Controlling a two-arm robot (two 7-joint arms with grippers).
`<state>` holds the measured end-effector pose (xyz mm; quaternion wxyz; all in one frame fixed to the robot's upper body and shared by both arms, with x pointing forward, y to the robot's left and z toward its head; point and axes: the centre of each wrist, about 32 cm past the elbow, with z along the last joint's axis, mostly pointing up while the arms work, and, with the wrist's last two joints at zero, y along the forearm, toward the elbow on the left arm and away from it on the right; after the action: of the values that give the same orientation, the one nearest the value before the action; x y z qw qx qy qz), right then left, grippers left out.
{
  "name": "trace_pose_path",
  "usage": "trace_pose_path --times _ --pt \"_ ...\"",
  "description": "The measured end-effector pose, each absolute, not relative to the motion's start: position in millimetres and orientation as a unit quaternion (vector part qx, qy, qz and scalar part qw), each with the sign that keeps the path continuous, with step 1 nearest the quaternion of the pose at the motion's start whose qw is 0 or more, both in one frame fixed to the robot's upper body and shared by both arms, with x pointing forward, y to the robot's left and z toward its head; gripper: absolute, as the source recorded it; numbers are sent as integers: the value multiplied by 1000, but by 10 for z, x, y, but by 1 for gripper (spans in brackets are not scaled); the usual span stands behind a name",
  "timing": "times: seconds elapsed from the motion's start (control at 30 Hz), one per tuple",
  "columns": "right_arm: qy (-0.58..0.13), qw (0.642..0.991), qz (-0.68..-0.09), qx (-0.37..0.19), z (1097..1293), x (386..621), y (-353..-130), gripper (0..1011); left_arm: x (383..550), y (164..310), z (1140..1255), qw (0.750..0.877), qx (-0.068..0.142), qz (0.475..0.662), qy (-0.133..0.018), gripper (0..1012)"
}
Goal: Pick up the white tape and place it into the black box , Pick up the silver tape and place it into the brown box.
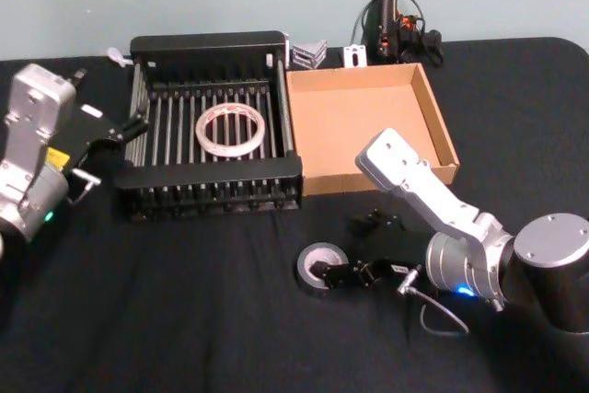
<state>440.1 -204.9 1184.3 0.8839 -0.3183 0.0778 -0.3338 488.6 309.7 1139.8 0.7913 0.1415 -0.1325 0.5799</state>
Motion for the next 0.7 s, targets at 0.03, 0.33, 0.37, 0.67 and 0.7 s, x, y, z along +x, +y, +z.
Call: trace_pose_path --times 0.03,0.33,0.37,0.67,0.7 --pt "79 883 -334 -319 11839 4406 -2048 1000 4886 3097 11398 791 142 580 -132 1001" --pt "78 883 -334 -321 11836 4409 -2045 1000 4886 3097 11398 791 141 580 -132 1001" --pt "78 883 -334 -321 11836 4409 -2045 1000 4886 3097 11398 791 141 580 -132 1001" --pt "78 883 -334 -320 11838 4407 -2047 861 4886 3097 11398 791 141 580 -132 1001" --pt "78 883 -334 -320 11838 4407 -2047 802 4886 3097 11398 791 141 580 -132 1001"
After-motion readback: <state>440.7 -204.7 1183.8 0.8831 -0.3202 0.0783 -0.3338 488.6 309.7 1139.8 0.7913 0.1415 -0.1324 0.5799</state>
